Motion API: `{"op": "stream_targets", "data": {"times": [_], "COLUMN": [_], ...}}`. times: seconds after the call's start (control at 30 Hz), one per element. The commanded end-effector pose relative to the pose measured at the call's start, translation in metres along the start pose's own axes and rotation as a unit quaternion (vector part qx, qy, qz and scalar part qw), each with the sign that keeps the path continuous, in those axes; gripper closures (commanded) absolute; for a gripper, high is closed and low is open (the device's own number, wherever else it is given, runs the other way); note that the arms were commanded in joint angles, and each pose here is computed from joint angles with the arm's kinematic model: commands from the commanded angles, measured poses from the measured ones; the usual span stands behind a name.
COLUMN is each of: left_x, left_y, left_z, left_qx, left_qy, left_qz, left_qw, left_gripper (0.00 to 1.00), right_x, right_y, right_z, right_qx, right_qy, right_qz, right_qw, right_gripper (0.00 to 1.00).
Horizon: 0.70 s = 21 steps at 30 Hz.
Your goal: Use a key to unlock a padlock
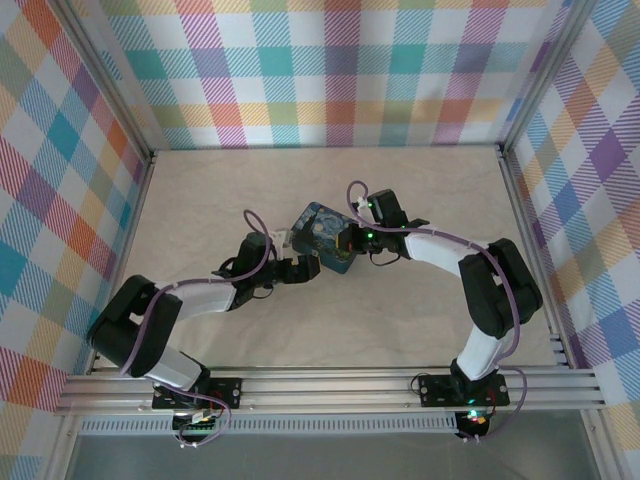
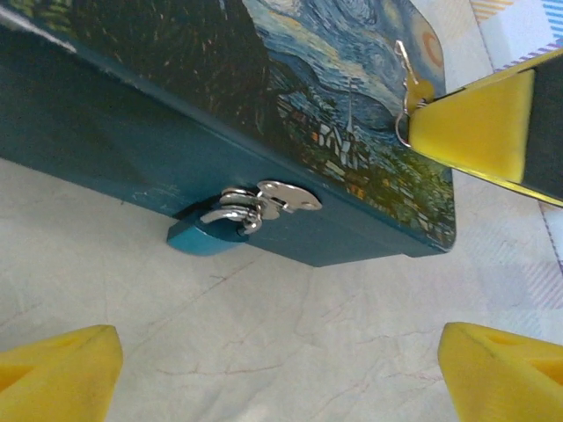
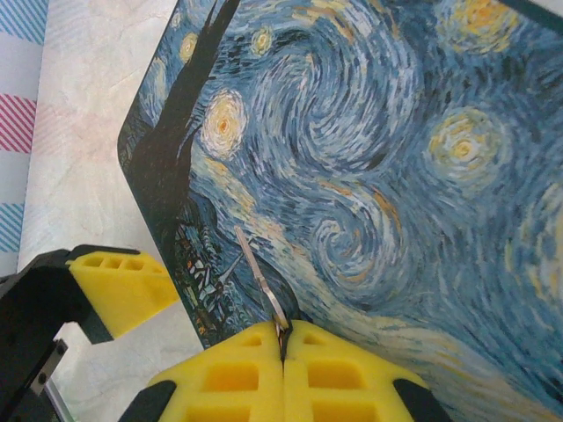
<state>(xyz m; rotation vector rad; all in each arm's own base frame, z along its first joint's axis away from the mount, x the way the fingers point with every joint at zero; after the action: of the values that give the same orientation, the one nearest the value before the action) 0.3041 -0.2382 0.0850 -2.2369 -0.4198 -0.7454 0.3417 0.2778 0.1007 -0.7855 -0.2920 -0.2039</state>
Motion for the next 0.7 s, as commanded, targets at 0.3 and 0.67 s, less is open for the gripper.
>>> {"op": "stream_targets", "data": {"times": [0.3, 0.67], "left_x": [0.013, 0.007], "left_y": [0.028, 0.044], "left_z": [0.011, 0.017], "left_qx": [0.004, -0.006], "left_qy": [0.101, 0.111], "left_qz": [-0.001, 0.004], "left_qw": [0.995, 0.994], "left_gripper": [0.15, 0.22], "right_x": [-0.032, -0.032], "right_y": [0.009, 0.009], "right_z": [-0.03, -0.028], "right_qx": [-0.047, -0.044], "right_qy": [0.019, 0.015], "right_qz": [0.048, 0.049], "right_qw": [0.998, 0.998], "right_gripper": [1.0, 1.0]}}
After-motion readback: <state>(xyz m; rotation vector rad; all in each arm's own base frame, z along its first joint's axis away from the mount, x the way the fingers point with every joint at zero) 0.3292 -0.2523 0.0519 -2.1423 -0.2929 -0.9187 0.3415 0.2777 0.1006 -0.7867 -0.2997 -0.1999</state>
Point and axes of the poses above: each hand's point on the last joint's axis, 136 mm out from that joint toward the fingers, its own y axis out along the fingers, its own z axis along the line the jaws close on, x = y × z, the point moved 1 cm from there along -y, back along the fingers, and after that the axes turned 6 degrees about y, right-handed, at the moved point
